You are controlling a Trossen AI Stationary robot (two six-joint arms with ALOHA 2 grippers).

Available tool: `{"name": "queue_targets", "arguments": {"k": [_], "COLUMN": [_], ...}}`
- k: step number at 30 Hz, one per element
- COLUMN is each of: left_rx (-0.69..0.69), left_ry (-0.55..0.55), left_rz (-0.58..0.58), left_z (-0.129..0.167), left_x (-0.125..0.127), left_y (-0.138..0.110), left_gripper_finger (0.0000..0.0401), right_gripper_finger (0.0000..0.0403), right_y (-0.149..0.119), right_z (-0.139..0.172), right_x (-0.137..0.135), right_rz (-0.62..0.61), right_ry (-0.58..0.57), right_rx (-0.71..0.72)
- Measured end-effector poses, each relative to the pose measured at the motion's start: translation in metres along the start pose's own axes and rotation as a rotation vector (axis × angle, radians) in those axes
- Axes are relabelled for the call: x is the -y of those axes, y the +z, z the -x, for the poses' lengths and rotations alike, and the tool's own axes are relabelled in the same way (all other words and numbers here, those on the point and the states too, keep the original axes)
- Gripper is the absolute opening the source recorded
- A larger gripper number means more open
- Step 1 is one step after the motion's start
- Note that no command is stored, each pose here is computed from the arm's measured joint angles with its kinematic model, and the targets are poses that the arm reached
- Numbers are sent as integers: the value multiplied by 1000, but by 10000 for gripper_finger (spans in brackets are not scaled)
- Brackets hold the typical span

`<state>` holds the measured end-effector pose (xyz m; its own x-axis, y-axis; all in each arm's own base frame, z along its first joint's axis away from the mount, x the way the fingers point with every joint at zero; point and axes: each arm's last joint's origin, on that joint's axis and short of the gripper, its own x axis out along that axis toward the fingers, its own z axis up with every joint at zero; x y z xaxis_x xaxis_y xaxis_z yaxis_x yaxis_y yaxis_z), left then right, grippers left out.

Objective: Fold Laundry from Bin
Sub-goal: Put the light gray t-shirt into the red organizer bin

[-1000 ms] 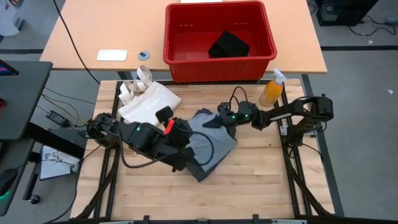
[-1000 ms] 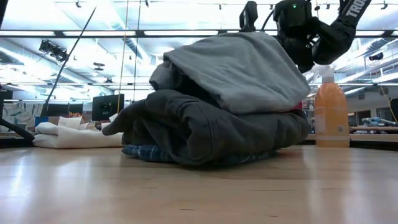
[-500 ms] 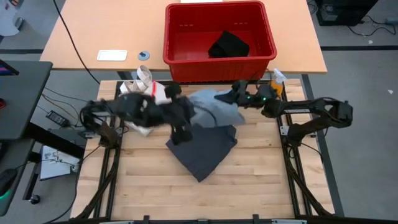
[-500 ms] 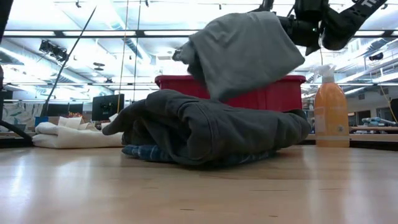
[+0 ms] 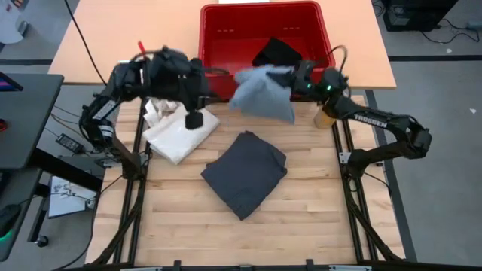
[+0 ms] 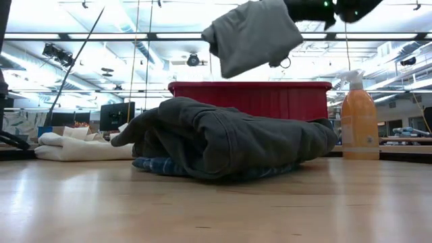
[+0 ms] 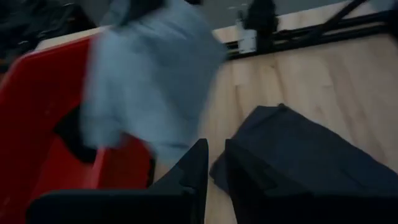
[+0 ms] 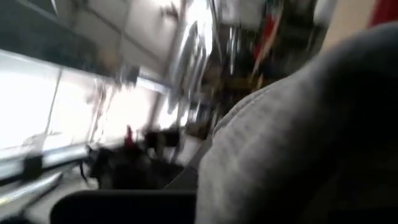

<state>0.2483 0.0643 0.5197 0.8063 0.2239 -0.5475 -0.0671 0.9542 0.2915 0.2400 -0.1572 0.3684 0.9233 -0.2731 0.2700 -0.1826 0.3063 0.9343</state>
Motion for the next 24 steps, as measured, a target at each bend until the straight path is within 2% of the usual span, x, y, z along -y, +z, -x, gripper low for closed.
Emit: {"name": "queue_targets", "arguments": {"k": [6,10,14,19,24], "left_rx": [82,138,139,93,69], "left_ry": [-120,-165,-154,-130,-91], "left_rz": [24,72,89,115,143], "left_z": [4,-2,-11,-27,-34], "left_x": [-45,-72,-91,-111,-129], "left_y": [-17,-26,-35,-47,-58], "left_gripper_finger": [48,43,37,25,18], "right_gripper_finger": [20,20,18,18,18], "right_y": [48,79,111,156,207], "right_z": [0,-1,-7,-16,-21], "right_x": [-38,-47,-35,-8,20], "right_rz": [102,127,129,82,104], "right_ry": [5,3,-29,-44,-51], "right_rx": [203,280,328,392,435]}}
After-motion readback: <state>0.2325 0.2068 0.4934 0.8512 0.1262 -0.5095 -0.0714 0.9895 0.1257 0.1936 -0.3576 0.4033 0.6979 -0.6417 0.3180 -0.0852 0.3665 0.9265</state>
